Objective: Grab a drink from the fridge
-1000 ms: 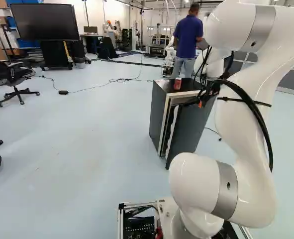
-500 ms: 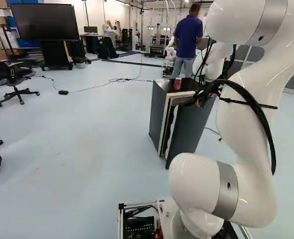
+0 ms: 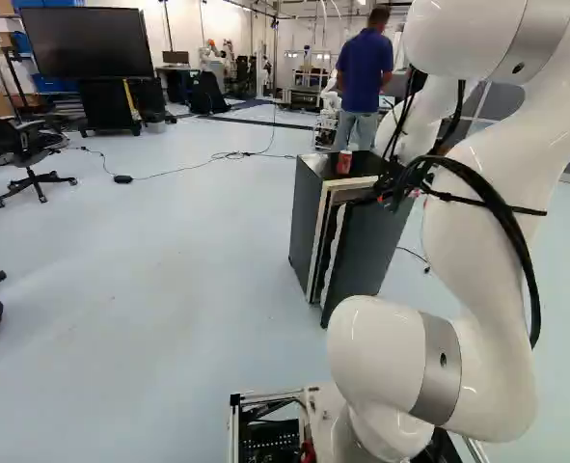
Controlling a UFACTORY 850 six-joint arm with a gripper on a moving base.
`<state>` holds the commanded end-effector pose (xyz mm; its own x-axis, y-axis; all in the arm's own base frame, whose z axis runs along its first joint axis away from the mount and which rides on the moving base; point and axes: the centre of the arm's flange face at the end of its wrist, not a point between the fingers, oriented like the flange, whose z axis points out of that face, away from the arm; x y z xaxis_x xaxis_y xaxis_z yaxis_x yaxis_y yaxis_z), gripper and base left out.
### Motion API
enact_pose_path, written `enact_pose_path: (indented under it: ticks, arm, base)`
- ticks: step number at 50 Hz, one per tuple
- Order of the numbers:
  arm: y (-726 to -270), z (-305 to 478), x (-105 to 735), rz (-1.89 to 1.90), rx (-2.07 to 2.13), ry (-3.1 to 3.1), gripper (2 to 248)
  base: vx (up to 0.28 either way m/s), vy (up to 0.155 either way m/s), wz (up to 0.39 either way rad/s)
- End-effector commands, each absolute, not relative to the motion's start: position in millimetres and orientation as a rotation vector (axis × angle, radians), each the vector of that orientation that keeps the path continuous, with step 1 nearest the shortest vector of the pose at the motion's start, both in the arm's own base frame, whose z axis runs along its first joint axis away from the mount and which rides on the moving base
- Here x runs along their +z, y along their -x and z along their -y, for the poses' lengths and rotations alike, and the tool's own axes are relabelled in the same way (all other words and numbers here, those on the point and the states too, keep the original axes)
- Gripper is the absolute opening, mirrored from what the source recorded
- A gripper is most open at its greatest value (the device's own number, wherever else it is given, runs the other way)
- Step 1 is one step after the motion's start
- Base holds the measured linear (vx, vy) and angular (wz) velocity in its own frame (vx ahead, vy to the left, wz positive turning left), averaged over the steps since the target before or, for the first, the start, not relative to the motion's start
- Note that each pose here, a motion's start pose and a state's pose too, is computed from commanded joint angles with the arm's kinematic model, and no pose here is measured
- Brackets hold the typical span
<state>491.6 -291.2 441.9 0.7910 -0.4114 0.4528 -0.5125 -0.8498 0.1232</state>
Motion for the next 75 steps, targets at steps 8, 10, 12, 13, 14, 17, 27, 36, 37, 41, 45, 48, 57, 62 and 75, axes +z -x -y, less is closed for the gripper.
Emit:
enact_pose_path:
  ticks: [8, 10, 12, 13, 14, 17, 27, 36, 37, 41, 45, 48, 57, 62, 75]
  arm:
    - [-485.9, 293.6, 434.4, 0.694, 0.685, -2.736, 247]
    - [-484.6, 294.1, 432.8, 0.689, 0.701, -2.735, 247]
    - [-483.2, 294.6, 431.1, 0.682, 0.719, -2.734, 247]
    - [-482.5, 294.8, 430.2, 0.679, 0.728, -2.733, 247]
    - [-481.7, 295.0, 429.4, 0.676, 0.737, -2.732, 247]
    - [-479.5, 295.7, 426.9, 0.667, 0.764, -2.73, 247]
    - [-471.7, 297.3, 419.1, 0.637, 0.855, -2.721, 247]
    - [-463.1, 298.3, 411.8, 0.63, 0.916, -2.715, 247]
    - [-462.1, 298.4, 410.9, 0.63, 0.922, -2.714, 247]
    - [-457.3, 298.7, 407.2, 0.635, 0.934, -2.714, 247]
    - [-451.6, 299.1, 402.9, 0.644, 0.93, -2.716, 247]
    - [-447.2, 299.4, 399.6, 0.651, 0.922, -2.719, 247]
    - [-433.8, 300.3, 389.4, 0.674, 0.898, -2.727, 247]
    - [-427.6, 300.4, 384.5, 0.677, 0.907, -2.728, 247]
    - [-413.9, 295.5, 374.2, 0.657, 0.983, -2.726, 247]
  base:
    - [0.0, 0.0, 0.0]
    - [0.0, 0.0, 0.0]
    - [0.0, 0.0, 0.0]
    - [0.0, 0.0, 0.0]
    - [0.0, 0.0, 0.0]
    - [0.0, 0.0, 0.0]
    - [0.0, 0.0, 0.0]
    - [0.0, 0.0, 0.0]
    - [0.0, 0.0, 0.0]
    - [0.0, 0.0, 0.0]
    - [0.0, 0.0, 0.0]
    - [0.0, 0.0, 0.0]
    - [0.0, 0.0, 0.0]
    - [0.0, 0.0, 0.0]
    - [0.0, 0.0, 0.0]
